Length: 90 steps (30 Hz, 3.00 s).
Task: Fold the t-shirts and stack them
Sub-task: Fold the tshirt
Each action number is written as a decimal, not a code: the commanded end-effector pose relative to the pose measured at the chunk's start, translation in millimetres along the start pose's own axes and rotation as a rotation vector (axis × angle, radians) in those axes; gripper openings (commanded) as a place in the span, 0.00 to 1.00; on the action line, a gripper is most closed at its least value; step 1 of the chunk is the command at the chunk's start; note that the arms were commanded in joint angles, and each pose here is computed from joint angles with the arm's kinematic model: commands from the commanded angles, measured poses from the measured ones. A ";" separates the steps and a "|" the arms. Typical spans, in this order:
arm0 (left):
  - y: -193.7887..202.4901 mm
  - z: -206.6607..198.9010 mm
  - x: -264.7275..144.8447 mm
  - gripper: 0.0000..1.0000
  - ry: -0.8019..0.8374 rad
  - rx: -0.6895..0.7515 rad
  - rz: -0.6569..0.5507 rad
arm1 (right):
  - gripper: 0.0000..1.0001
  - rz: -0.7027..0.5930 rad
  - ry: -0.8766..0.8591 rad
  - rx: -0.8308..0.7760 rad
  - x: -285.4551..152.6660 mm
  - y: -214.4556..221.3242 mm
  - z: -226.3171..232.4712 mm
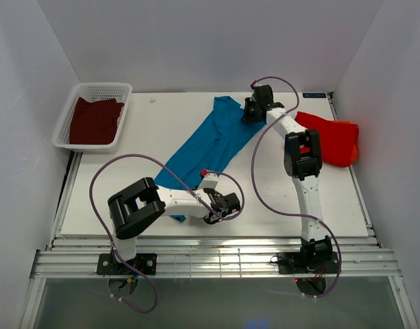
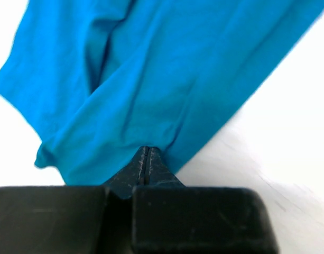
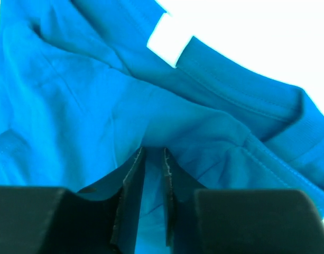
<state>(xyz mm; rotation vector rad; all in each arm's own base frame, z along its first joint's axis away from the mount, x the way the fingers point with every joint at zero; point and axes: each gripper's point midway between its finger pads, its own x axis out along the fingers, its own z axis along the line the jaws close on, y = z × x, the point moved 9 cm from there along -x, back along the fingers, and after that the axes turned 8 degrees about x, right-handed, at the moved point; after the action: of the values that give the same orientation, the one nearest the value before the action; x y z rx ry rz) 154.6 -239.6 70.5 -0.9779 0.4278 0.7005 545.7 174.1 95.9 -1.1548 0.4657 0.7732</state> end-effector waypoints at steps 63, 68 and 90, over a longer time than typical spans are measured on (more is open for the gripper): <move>49.4 -11.2 -76.0 0.00 0.371 -0.251 0.198 | 0.08 0.240 0.009 -0.211 -26.3 127.5 106.3; 35.0 -28.4 -91.5 0.00 0.470 -0.249 0.192 | 0.08 0.262 0.037 -0.226 -28.3 129.3 94.3; -19.2 -1.6 -127.7 0.00 0.503 -0.309 -0.116 | 0.08 0.075 -0.017 -0.307 -117.7 86.9 101.3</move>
<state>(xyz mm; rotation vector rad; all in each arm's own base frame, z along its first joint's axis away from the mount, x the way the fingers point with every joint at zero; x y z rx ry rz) 65.0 -285.4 118.3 -1.3615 0.8070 0.5544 392.3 252.1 108.0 -1.4096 0.5239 1.0262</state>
